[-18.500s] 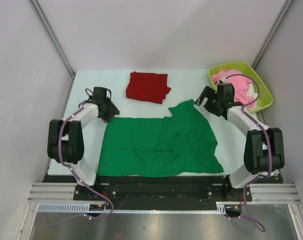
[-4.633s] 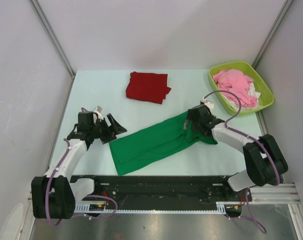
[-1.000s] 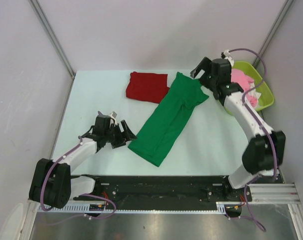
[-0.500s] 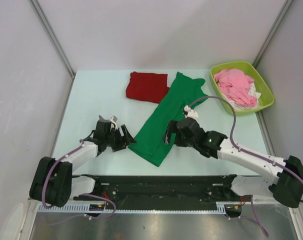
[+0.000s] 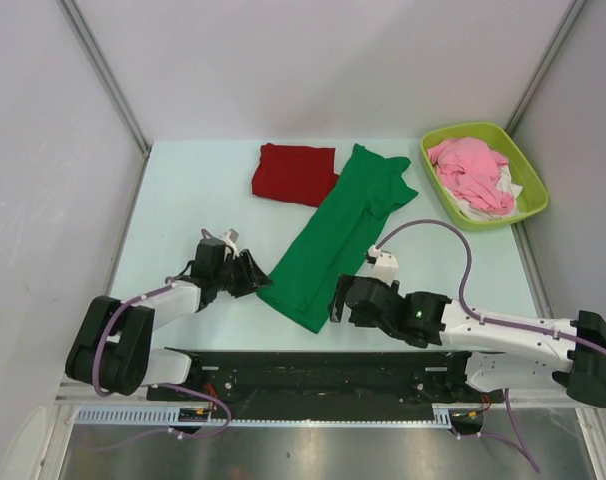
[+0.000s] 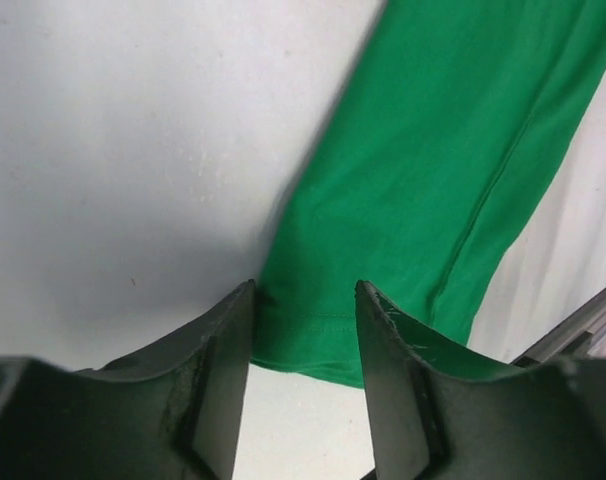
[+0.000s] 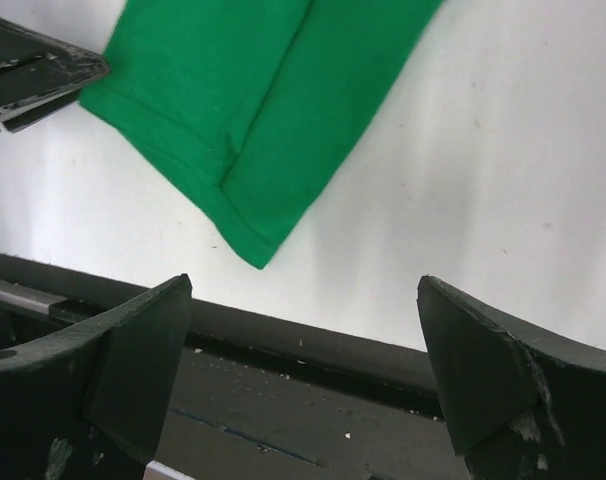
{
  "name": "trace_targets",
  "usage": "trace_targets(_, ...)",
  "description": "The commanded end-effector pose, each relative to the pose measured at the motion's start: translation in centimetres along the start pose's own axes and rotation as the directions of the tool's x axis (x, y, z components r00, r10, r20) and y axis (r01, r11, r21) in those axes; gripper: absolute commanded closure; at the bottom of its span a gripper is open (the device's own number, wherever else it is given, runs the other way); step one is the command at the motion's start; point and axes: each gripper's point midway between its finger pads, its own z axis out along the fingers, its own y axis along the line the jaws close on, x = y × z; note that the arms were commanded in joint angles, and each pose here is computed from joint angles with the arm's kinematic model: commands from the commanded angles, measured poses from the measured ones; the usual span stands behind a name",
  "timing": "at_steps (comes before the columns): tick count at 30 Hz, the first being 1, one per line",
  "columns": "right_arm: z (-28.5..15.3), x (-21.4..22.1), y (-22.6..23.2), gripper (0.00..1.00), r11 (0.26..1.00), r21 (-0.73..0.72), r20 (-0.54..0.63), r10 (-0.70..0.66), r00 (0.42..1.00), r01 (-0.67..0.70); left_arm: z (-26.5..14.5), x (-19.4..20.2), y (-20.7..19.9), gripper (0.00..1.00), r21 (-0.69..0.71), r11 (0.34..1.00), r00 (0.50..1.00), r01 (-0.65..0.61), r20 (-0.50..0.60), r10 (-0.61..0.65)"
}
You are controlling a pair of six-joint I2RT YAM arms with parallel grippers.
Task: Fold and stack the t-shirts
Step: Fold the tshirt
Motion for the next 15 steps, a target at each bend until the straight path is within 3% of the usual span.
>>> trace_targets(1, 1.4, 1.2, -2.1, 0.00, 0.991, 0.093, 0.018, 0.097, 0.995, -0.099, 0.8, 2.6, 1.8, 0.53, -0.037, 0.999, 0.999, 0.006, -0.054, -0.008)
trace_targets(8, 3.7, 5.1, -1.7, 0.00, 0.960, 0.038, -0.052, 0.281, 0.958, -0.279, 1.3, 3.9, 0.9, 0.71, 0.077, 0.997, 0.999, 0.006, -0.048, -0.002)
trace_targets(12, 4.4, 6.6, -1.5, 0.00, 0.948, 0.042, -0.076, 0.318, 0.945, -0.316, 1.1, 5.0, 0.3, 0.91, 0.141, 0.990, 0.998, 0.010, -0.067, -0.001)
trace_targets(15, 4.6, 7.6, -1.1, 0.00, 0.940, 0.045, -0.094, 0.340, 0.936, -0.338, 0.7, 5.9, 0.1, 1.00, 0.164, 0.986, 0.996, 0.013, -0.085, 0.000)
